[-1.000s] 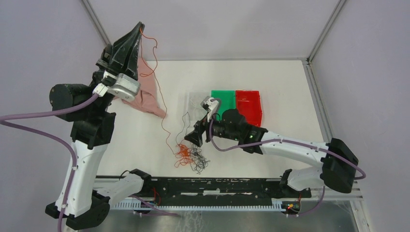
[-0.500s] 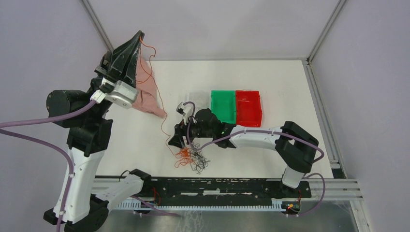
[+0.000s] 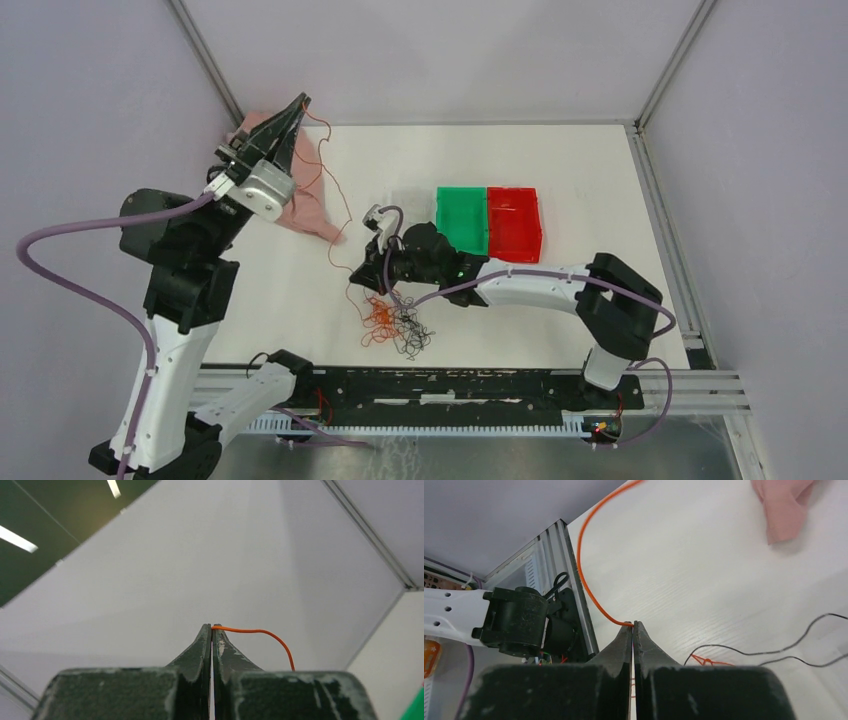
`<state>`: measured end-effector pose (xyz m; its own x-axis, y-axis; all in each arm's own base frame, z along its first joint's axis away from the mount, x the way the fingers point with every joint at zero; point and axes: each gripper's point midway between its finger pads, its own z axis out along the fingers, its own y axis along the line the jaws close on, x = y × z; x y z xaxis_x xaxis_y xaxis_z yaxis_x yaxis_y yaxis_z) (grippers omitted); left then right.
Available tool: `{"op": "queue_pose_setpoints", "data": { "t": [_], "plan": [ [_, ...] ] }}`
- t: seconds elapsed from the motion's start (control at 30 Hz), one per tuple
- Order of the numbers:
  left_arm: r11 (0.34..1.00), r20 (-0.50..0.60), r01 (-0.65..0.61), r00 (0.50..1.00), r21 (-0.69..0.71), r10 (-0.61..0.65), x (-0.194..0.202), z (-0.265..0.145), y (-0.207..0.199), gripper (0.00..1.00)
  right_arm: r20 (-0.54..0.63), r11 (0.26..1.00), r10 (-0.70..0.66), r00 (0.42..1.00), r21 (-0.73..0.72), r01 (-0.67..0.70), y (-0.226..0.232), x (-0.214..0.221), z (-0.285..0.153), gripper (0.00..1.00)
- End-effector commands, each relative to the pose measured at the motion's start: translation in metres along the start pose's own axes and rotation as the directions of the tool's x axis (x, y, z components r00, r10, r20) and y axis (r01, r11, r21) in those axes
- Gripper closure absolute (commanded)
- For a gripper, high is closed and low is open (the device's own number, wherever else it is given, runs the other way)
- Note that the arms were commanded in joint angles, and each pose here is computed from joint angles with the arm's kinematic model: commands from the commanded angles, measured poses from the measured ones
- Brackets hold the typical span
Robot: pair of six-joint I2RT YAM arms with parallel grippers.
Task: Untangle the cables
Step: Untie the cable.
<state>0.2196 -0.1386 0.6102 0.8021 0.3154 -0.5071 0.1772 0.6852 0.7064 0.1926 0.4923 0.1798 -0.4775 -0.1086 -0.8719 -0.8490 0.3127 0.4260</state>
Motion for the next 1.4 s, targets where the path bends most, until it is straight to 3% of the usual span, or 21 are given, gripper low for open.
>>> {"op": "queue_pose_setpoints", "data": {
  "t": [0.0,0.2,0.4,0.5,0.57,0.63,0.83,1.1,1.37],
  "plan": [
    [0.969,-0.228,0.246,0.943,-0.007,-0.241,0.056,-0.025,-0.041,0.97,0.166,0.996,-0.061,0.984,0.068,0.05,0.005,-0.059,-0.043,1.0],
    [0.844,-0.422,0.533,0.778,0.054,-0.465,0.103,-0.071,-0.132,0.96,0.246,0.989,-0.082,0.966,0.137,0.049,0.001,-0.075,-0.093,1.0],
    [0.584,-0.556,0.766,0.618,0.267,-0.556,0.101,-0.115,-0.23,0.96,0.284,0.991,-0.072,0.956,0.132,0.036,0.01,-0.085,-0.116,1.0],
    [0.487,-0.581,0.805,0.585,0.338,-0.566,0.095,-0.129,-0.256,0.96,0.298,0.993,-0.056,0.953,0.116,0.022,0.014,-0.089,-0.119,1.0],
    [0.457,-0.597,0.82,0.568,0.346,-0.567,0.098,-0.133,-0.265,0.96,0.3,0.995,-0.047,0.953,0.097,0.019,0.018,-0.09,-0.12,1.0],
    [0.443,-0.607,0.819,0.569,0.364,-0.555,0.101,-0.137,-0.272,0.96,0.303,0.997,-0.038,0.952,0.076,0.016,0.023,-0.092,-0.12,1.0],
    [0.409,-0.588,0.744,0.668,0.528,-0.455,0.098,-0.158,-0.289,0.9,0.273,0.999,-0.027,0.962,0.052,0.013,0.027,-0.085,-0.121,1.0],
    [0.304,-0.635,0.739,0.673,0.601,-0.38,0.095,-0.182,-0.304,0.86,0.236,0.997,-0.038,0.971,0.076,0.021,0.023,-0.077,-0.125,1.0],
    [0.393,-0.593,0.719,0.694,0.573,-0.407,0.096,-0.175,-0.296,0.88,0.199,0.992,-0.051,0.979,0.121,0.027,0.017,-0.071,-0.132,1.0]
  ]
}}
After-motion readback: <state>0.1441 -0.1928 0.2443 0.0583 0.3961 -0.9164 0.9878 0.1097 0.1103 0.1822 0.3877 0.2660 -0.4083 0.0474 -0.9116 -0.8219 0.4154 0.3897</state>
